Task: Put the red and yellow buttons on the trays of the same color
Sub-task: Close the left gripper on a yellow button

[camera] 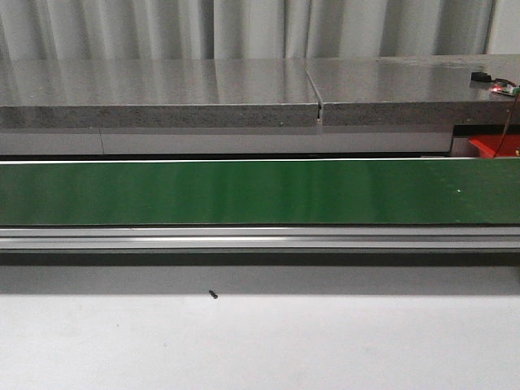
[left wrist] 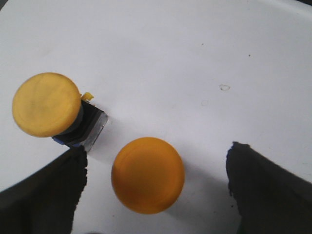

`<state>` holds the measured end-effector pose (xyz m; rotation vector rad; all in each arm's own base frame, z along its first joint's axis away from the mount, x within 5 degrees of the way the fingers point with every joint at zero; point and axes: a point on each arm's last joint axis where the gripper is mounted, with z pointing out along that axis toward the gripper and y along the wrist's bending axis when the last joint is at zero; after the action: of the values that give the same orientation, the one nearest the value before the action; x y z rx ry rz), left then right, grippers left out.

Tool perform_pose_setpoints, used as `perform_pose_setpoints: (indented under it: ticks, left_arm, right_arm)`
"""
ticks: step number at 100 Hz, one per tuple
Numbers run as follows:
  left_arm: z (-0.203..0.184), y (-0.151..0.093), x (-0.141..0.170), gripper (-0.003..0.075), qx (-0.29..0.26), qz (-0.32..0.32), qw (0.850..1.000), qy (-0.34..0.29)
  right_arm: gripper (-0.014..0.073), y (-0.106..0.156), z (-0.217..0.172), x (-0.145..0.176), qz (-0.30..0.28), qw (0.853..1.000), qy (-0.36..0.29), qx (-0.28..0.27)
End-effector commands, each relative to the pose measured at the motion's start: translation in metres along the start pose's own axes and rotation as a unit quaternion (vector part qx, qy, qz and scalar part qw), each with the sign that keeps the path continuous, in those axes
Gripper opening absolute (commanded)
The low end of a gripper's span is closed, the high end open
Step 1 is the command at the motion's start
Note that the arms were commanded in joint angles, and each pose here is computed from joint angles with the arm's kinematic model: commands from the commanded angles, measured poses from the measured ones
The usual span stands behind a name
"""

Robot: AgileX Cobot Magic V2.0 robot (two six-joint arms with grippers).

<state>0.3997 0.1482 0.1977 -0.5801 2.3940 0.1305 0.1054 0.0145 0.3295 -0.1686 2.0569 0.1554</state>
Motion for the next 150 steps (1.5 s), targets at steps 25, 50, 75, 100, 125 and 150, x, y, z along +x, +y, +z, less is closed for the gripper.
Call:
perform_pose_setpoints:
  ticks: [25, 50, 75, 100, 125, 150]
  left_arm:
    - [-0.012, 0.000, -0.018, 0.0545, 0.003, 0.001, 0.999, -0.047]
    - [-0.007, 0.000, -0.016, 0.0540, 0.003, 0.001, 0.999, -0.044]
    - [-0.006, 0.000, -0.016, 0.0296, 0.002, 0.005, 0.999, -0.046]
    - [-0.017, 0.001, -0.021, 0.0007, -0.002, 0.019, 0.998, -0.060]
    - [-0.067, 0.001, -0.034, -0.0010, -0.005, 0.017, 0.997, -0.075]
    - [-0.136, -0.006, -0.027, -0.0010, 0.006, 0.020, 0.994, -0.111]
  right_arm:
    - [-0.0108, -0.001, -0.005, -0.012, -0.003, 0.999, -0.042, 0.009]
    - [-0.0108, -0.001, -0.005, -0.012, -0.003, 0.999, -0.042, 0.009]
    - [-0.0108, -0.001, -0.005, -0.012, -0.003, 0.999, -0.042, 0.009]
    - [-0.0108, -0.001, -0.005, -0.012, -0.003, 0.999, -0.042, 0.009]
    - [-0.0108, -0.001, -0.005, -0.012, -0.003, 0.999, -0.042, 0.009]
    - [-0.0108, -0.001, -0.005, -0.012, -0.003, 0.999, -0.042, 0.009]
